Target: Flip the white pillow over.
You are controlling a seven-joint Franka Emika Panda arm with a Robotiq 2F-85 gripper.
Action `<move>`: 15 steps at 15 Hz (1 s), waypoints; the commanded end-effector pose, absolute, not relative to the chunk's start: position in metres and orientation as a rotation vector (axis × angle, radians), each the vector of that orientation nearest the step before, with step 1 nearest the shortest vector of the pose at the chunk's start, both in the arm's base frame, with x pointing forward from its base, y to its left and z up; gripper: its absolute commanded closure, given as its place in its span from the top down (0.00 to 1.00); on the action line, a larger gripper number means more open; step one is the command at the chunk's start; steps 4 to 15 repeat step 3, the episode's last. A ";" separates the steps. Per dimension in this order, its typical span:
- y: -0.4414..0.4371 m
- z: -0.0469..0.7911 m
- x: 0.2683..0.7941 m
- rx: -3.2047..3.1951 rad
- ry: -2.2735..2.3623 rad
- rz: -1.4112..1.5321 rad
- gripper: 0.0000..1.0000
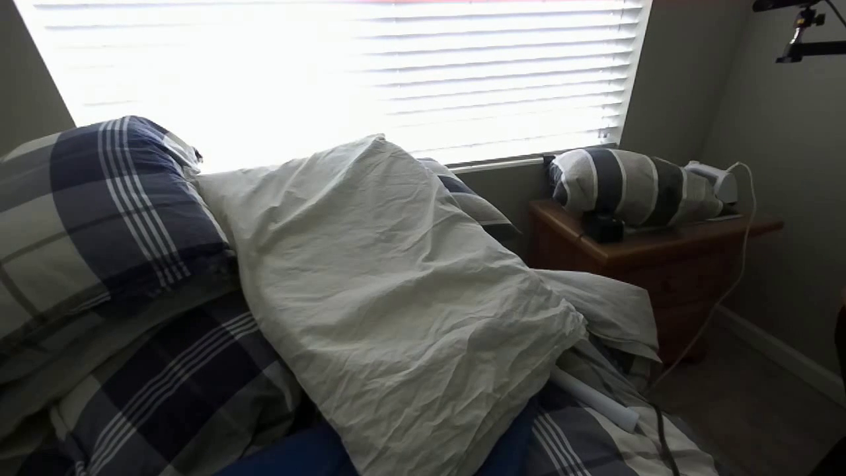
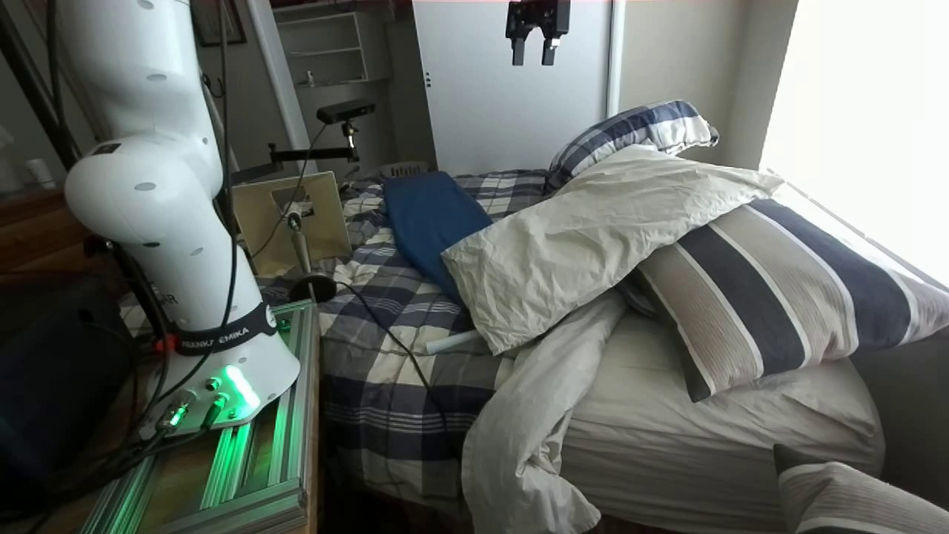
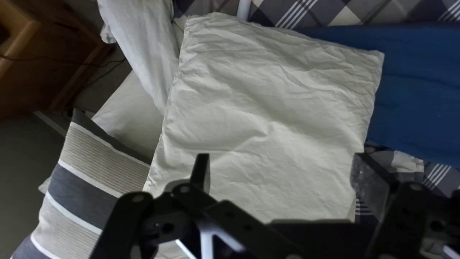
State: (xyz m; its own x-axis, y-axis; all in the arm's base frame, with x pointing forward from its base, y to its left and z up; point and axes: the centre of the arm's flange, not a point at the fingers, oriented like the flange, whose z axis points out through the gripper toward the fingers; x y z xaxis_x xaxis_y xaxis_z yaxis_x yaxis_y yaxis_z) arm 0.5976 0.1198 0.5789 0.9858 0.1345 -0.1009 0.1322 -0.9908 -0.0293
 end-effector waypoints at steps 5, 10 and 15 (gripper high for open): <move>0.120 0.579 0.590 -3.111 -0.226 0.155 1.00; 0.120 0.579 0.590 -3.111 -0.226 0.155 1.00; 0.120 0.579 0.590 -3.111 -0.226 0.155 1.00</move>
